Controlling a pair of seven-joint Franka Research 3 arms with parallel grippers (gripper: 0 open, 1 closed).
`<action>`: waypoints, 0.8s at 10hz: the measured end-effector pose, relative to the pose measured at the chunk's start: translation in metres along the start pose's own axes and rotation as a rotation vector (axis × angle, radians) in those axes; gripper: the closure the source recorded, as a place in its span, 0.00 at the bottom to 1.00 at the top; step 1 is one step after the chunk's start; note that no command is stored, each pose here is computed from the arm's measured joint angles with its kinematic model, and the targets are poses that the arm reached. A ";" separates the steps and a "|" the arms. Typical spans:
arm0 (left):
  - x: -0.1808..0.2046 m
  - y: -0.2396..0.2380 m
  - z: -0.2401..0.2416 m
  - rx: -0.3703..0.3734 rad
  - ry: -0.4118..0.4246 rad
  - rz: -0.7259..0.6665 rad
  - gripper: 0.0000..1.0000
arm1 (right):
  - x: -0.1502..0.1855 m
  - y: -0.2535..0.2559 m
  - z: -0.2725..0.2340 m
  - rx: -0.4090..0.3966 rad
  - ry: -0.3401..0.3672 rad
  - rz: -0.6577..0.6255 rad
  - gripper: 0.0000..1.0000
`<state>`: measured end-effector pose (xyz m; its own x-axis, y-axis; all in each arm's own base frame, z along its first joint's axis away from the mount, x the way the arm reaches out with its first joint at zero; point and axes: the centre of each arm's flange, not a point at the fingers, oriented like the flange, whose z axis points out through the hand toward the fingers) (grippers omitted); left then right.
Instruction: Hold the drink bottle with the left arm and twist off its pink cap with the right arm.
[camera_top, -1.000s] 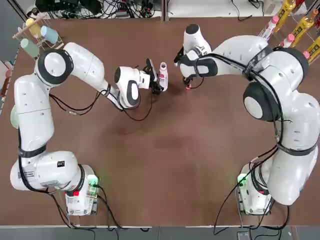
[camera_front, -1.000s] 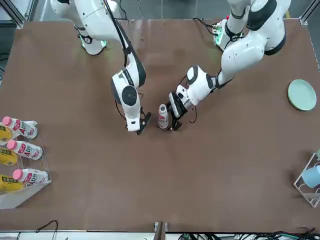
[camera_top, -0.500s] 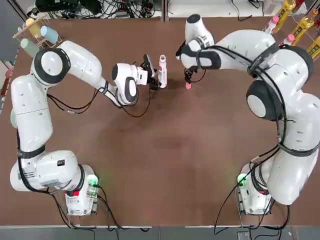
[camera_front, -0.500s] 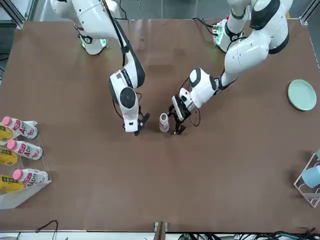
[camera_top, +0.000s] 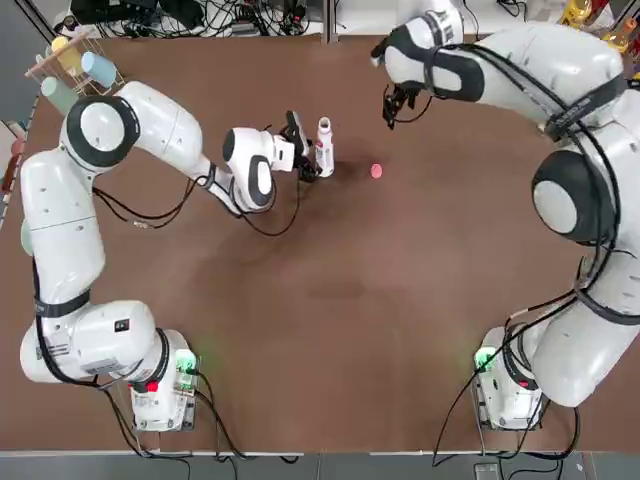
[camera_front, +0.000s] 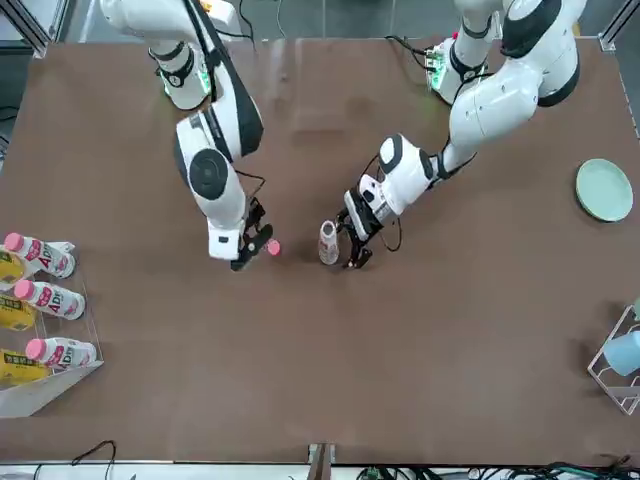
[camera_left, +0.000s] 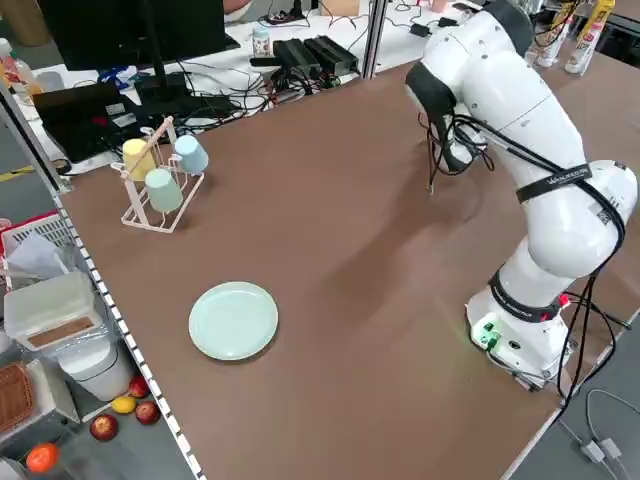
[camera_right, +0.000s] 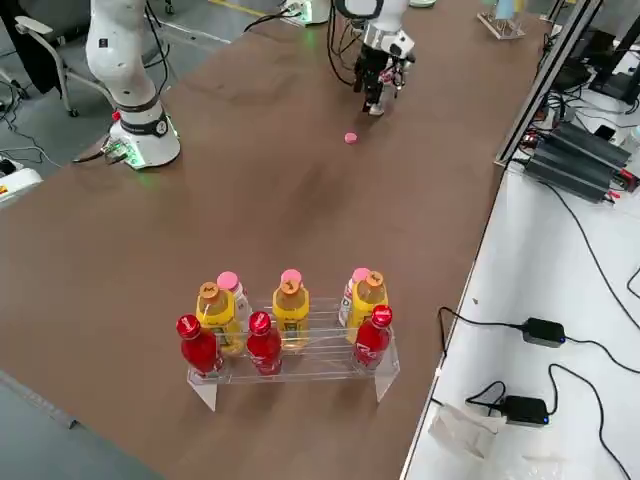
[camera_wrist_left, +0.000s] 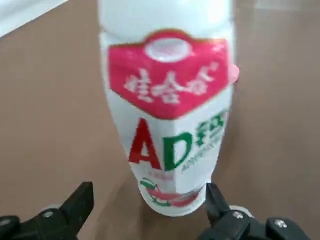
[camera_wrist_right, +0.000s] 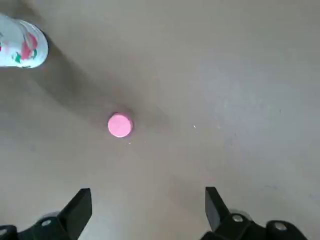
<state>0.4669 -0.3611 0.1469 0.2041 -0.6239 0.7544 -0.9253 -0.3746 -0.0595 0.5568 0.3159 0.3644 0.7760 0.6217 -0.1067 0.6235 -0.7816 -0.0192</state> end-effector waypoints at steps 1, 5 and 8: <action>-0.001 -0.002 -0.002 0.003 -0.001 -0.019 0.01 | -0.001 0.000 -0.006 0.001 0.007 0.010 0.00; 0.010 -0.003 -0.009 0.012 0.007 -0.112 0.01 | -0.038 0.055 -0.088 -0.016 0.013 0.176 0.00; 0.018 -0.002 -0.021 0.021 0.009 -0.190 0.01 | -0.065 0.088 -0.167 -0.064 0.014 0.292 0.00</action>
<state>0.4657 -0.3568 0.1745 0.3718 -0.5341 0.7593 -0.8635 -0.4992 0.0716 0.5777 0.2153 0.5355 0.9244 0.3718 -0.0850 0.3779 -0.9230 0.0730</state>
